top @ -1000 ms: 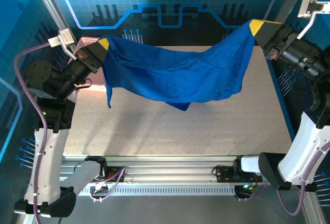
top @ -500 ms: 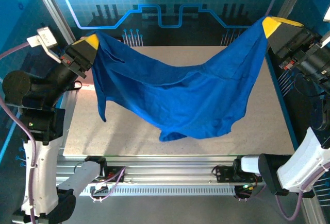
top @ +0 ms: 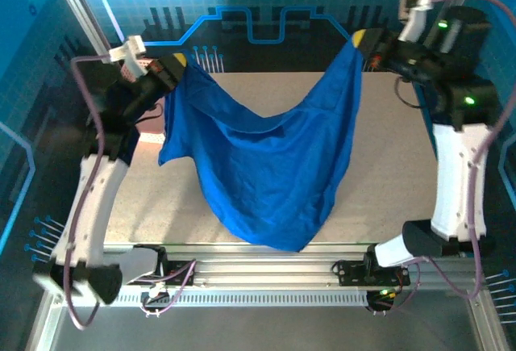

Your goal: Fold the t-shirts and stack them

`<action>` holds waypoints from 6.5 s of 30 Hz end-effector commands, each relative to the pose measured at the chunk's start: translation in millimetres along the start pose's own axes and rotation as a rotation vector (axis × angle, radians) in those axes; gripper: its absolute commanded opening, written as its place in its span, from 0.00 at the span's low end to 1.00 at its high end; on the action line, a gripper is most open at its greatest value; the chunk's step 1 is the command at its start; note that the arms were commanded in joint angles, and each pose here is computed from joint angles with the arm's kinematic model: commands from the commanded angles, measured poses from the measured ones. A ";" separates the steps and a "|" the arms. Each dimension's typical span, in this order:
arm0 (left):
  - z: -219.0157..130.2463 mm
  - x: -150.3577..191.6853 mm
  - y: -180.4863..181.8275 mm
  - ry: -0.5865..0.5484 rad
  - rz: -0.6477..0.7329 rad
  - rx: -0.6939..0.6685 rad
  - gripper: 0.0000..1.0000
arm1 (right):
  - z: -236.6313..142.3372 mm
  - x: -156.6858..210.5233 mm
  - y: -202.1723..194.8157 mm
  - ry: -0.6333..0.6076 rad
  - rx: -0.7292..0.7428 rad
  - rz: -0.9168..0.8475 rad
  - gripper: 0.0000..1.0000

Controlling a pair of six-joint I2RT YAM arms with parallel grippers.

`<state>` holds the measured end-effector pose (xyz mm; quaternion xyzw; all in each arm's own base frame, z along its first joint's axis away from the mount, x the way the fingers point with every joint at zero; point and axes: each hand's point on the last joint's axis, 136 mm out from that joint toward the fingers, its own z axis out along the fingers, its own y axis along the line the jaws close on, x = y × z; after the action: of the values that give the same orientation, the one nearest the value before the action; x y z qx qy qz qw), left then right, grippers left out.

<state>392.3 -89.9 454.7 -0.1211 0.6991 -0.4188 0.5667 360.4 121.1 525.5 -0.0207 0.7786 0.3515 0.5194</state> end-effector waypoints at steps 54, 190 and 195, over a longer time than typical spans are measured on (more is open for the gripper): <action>26.7 302.6 287.3 0.797 -0.294 -0.761 0.58 | 113.1 473.8 -183.4 1.054 0.604 0.010 0.40; -44.3 310.7 339.6 0.789 -0.455 -0.971 0.12 | 88.9 493.7 -169.2 1.168 0.547 0.363 0.48; -44.2 301.4 331.8 0.783 -0.424 -0.955 0.00 | 96.7 493.4 -188.6 1.149 0.606 0.345 0.15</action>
<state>316.1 -54.7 11.8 -0.3655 0.9174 -0.1571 -0.0104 256.2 194.1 12.8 0.0696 0.9838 0.1283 -0.1043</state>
